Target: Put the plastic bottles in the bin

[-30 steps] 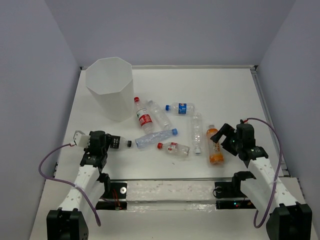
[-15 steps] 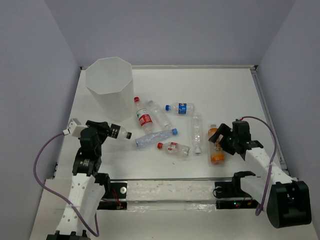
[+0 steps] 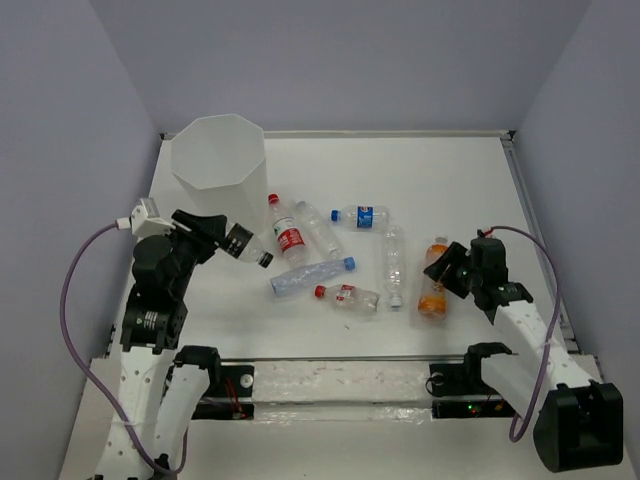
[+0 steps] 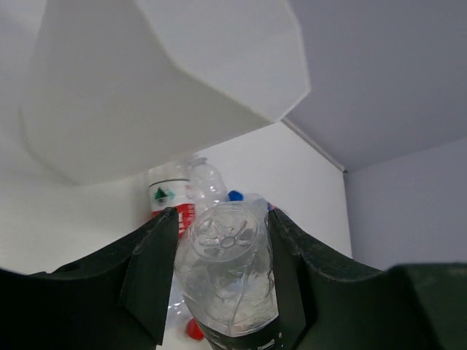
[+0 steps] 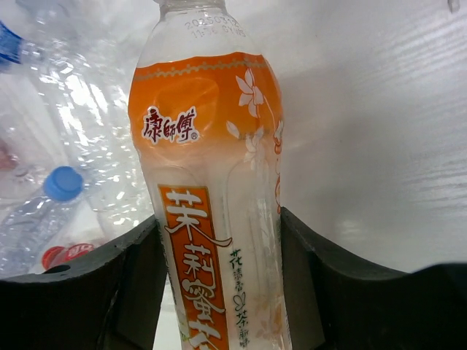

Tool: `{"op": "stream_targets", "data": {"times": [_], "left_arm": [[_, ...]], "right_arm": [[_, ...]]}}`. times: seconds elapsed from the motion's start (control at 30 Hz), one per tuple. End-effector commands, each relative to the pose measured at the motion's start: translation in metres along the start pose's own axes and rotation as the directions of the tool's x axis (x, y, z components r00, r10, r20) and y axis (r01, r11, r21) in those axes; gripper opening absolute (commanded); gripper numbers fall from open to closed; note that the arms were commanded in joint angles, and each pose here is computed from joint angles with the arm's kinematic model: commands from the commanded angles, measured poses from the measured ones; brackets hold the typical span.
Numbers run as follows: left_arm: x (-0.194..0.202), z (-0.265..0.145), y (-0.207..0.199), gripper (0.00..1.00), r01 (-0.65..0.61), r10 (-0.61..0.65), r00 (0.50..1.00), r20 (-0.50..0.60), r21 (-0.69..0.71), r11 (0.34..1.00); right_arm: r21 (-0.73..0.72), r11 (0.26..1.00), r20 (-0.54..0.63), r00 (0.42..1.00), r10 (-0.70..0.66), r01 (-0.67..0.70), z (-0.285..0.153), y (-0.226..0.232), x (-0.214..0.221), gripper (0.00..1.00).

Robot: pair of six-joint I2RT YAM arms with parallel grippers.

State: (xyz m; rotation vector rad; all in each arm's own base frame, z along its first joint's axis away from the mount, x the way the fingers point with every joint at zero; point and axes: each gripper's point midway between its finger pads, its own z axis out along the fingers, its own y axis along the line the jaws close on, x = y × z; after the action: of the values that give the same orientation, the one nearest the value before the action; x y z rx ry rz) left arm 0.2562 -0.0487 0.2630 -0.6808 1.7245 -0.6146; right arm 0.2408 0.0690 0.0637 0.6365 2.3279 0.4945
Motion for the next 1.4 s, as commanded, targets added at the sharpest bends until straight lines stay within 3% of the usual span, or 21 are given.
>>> {"op": "stream_targets", "data": {"times": [0.0, 0.2, 0.3, 0.5, 0.7, 0.87, 1.07, 1.13, 1.37], "left_arm": [[-0.063, -0.027, -0.104, 0.27, -0.080, 0.047, 0.992, 0.113, 0.314, 0.946], [-0.136, -0.028, -0.168, 0.27, -0.171, 0.067, 0.958, 0.278, 0.370, 0.913], [-0.157, -0.006, -0.183, 0.27, -0.180, 0.064, 0.946, 0.317, 0.352, 0.918], [-0.194, 0.078, -0.168, 0.27, -0.213, 0.148, 0.906, 0.396, 0.124, 0.969], [-0.217, 0.113, -0.137, 0.27, -0.247, 0.265, 0.845, 0.465, -0.101, 0.964], [-0.216, 0.118, -0.118, 0.31, -0.261, 0.309, 0.810, 0.499, -0.166, 0.951], [-0.201, 0.134, -0.103, 0.37, -0.279, 0.337, 0.822, 0.459, -0.191, 0.941], [-0.197, 0.134, -0.101, 0.46, -0.277, 0.331, 0.827, 0.454, -0.182, 0.943], [-0.204, 0.113, -0.132, 0.98, -0.298, 0.291, 0.824, 0.486, -0.063, 0.952]], "right_arm": [[-0.097, 0.994, 0.112, 0.993, -0.039, 0.050, -0.022, 0.035, -0.035, 0.50], [-0.171, 0.982, 0.179, 0.983, -0.045, 0.076, -0.049, 0.052, -0.046, 0.49], [-0.254, 0.962, 0.195, 0.980, -0.050, 0.100, -0.064, 0.068, -0.047, 0.49], [-0.346, 0.923, 0.267, 0.961, -0.074, 0.168, -0.099, 0.092, -0.059, 0.47], [-0.383, 0.898, 0.287, 0.952, -0.109, 0.218, -0.113, 0.105, -0.063, 0.47], [-0.426, 0.873, 0.311, 0.945, -0.105, 0.237, -0.125, 0.119, -0.071, 0.47], [-0.476, 0.839, 0.342, 0.934, -0.100, 0.264, -0.140, 0.134, -0.078, 0.47], [-0.491, 0.827, 0.341, 0.934, -0.106, 0.273, -0.145, 0.140, -0.079, 0.47], [-0.541, 0.788, 0.355, 0.929, -0.104, 0.294, -0.159, 0.157, -0.087, 0.47]]}}
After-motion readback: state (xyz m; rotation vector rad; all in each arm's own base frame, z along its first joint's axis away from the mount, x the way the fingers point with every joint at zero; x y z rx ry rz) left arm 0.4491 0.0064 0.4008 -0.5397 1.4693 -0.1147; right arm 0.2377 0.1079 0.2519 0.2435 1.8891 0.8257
